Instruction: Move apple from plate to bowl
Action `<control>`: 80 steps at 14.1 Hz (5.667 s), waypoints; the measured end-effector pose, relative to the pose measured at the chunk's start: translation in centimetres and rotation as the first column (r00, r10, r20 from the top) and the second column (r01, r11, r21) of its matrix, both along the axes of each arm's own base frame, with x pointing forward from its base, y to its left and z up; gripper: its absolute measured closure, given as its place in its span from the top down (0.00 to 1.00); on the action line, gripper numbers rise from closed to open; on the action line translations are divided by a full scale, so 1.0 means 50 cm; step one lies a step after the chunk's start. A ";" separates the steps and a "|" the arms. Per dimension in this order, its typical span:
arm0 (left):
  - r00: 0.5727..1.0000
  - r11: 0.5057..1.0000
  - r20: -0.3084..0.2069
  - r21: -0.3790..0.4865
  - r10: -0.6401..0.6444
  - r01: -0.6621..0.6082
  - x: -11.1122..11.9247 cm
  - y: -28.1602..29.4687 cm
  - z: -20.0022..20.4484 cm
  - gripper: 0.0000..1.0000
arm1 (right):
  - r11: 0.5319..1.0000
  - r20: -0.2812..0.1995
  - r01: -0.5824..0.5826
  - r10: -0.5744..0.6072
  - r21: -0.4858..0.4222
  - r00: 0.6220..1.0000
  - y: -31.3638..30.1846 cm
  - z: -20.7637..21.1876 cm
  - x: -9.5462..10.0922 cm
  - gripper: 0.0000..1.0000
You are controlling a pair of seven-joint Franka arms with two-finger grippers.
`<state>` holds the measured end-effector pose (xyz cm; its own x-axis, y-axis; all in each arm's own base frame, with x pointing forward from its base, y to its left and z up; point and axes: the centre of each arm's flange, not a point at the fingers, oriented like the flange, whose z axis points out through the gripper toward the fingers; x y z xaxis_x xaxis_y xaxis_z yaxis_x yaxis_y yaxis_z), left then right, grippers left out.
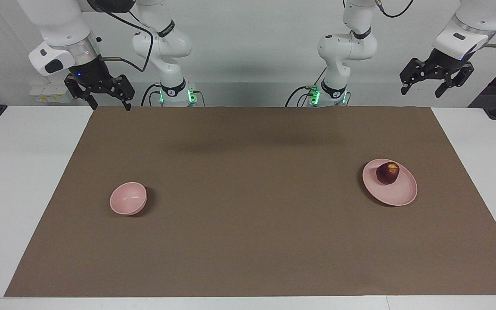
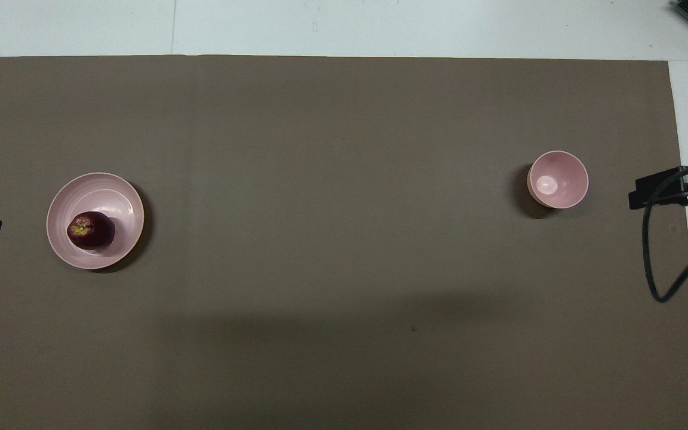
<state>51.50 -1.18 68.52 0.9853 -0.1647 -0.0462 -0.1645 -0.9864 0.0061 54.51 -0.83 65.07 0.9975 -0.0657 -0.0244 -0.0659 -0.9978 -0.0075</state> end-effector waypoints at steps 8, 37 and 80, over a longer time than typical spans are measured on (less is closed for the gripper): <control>1.000 1.000 0.000 0.000 -0.009 0.009 0.000 -0.010 0.000 1.00 | 1.000 0.000 0.000 0.000 0.000 1.000 0.000 0.000 0.000 1.00; 0.996 1.000 0.087 -0.006 0.017 -0.017 0.054 0.044 -0.220 1.00 | 1.000 0.028 -0.002 0.002 0.000 1.000 0.002 -0.007 0.010 1.00; 0.993 0.987 0.094 -0.152 0.068 -0.053 0.095 0.017 -0.572 0.75 | 1.000 0.025 -0.001 0.001 0.000 1.000 0.001 -0.013 0.010 1.00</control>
<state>56.22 -0.34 39.95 0.9921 -0.1021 0.0726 -0.1115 -0.9838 0.1404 55.03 -0.78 64.41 0.9979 -0.0647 0.0009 -0.0647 -0.9979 -0.0088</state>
